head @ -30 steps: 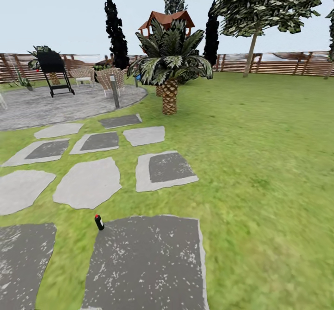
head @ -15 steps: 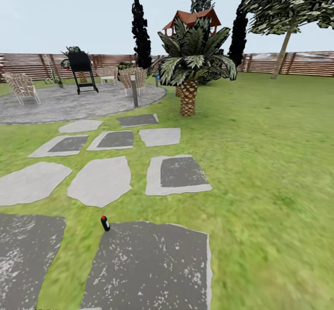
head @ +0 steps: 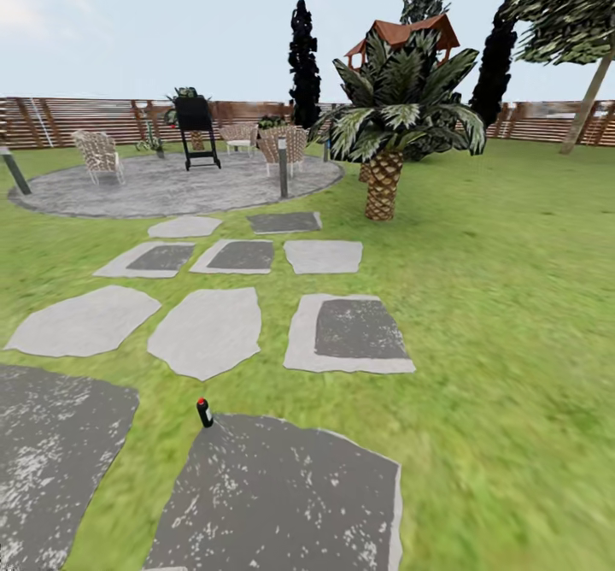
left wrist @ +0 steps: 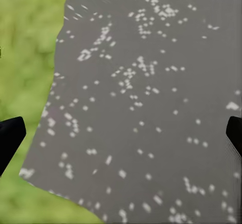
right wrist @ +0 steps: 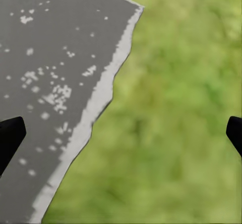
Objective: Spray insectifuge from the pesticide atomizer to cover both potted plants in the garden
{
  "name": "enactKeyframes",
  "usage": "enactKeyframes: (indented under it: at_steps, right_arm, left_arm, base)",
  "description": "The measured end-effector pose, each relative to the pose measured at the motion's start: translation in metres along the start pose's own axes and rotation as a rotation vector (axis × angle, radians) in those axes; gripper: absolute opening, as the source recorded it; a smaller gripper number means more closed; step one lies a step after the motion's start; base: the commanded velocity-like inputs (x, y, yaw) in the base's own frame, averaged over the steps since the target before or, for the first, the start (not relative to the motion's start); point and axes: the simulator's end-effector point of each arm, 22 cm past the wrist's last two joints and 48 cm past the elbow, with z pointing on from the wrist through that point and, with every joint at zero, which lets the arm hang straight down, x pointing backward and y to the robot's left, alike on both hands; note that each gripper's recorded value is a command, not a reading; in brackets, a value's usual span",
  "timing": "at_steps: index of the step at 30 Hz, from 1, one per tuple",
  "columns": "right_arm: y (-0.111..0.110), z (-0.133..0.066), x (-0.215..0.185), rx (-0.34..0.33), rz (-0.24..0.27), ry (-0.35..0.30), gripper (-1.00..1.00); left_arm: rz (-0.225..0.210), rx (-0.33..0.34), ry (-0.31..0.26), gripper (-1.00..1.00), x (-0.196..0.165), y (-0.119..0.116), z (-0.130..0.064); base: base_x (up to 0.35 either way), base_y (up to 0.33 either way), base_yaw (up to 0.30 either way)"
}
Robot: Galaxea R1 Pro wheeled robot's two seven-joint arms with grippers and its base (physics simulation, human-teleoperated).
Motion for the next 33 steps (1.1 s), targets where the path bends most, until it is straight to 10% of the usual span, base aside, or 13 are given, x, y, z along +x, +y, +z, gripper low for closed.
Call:
enactKeyframes:
  at_steps: [33]
  right_arm:
    - [-0.0007, 0.0001, -0.0003, 0.002, 0.0, -0.001, 1.0]
  left_arm:
    - [-0.005, -0.004, 0.001, 1.0, 0.0002, 0.0013, 0.0]
  base:
    - [0.103, -0.084, 0.277]
